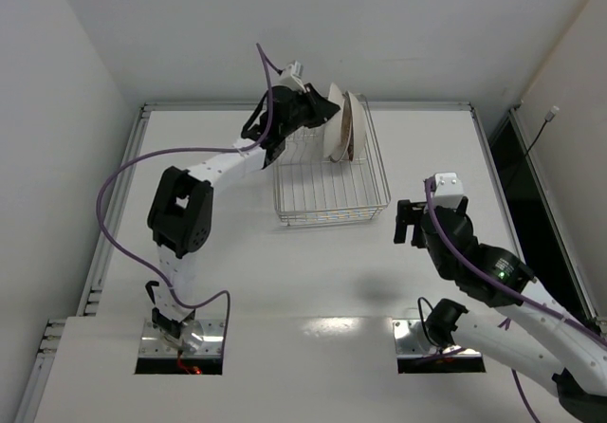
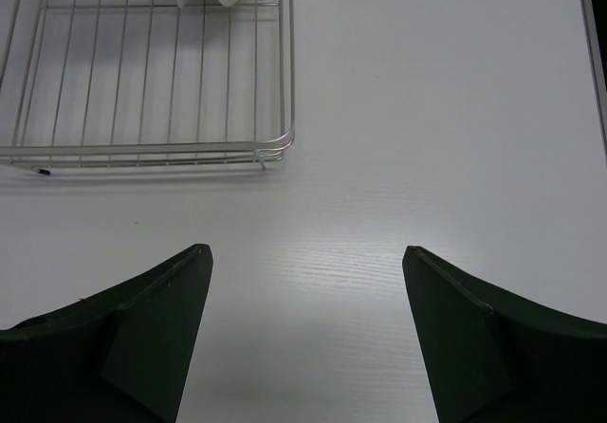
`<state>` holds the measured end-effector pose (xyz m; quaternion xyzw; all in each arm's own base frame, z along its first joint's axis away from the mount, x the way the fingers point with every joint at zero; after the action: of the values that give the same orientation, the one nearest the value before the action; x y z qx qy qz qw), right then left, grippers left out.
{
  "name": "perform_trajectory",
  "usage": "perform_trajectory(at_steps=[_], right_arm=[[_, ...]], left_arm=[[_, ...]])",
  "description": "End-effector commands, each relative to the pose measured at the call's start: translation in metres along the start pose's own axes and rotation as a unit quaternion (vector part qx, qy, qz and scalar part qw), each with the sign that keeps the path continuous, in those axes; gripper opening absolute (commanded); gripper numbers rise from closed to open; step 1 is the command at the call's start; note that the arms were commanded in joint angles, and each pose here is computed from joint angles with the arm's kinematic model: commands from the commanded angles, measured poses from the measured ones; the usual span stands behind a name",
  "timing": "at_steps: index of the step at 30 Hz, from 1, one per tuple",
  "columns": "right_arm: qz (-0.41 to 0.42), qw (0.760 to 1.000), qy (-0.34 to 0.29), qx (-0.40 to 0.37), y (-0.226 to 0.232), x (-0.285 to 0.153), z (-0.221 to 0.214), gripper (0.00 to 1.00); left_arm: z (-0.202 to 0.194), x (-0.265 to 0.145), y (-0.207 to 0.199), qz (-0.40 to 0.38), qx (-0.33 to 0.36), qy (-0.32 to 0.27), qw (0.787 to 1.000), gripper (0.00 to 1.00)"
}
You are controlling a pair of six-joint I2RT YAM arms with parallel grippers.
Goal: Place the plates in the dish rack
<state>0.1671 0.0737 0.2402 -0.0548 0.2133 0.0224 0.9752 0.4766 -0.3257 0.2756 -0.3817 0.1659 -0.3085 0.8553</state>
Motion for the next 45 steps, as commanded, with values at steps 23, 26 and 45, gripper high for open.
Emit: perform_trajectory(at_steps=[23, 26, 45], right_arm=[[0.017, 1.0, -0.001, -0.003, 0.009, 0.001, 0.001, 0.81], [0.016, 1.0, 0.002, -0.006, 0.009, 0.002, 0.0, 0.81], [0.053, 0.999, -0.001, 0.008, 0.023, -0.006, 0.038, 1.0]], left_arm=[[0.009, 0.017, -0.034, -0.006, -0.026, -0.171, 0.985, 0.04], [0.005, 0.017, -0.035, -0.007, -0.024, -0.155, 0.988, 0.16], [0.078, -0.048, -0.175, -0.095, 0.095, -0.115, 0.984, 1.0]])
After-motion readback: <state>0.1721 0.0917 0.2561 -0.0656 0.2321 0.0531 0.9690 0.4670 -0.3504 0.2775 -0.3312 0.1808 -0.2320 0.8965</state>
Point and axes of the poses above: each gripper's point midway between its finger pads, its own x axis out along the fingers, its own y axis along the line the jaws close on, z = x × y, the point moved 5 cm from there along -x, back along the fingers, and after that the axes turned 5 degrees about -x, right-handed, at the moved point
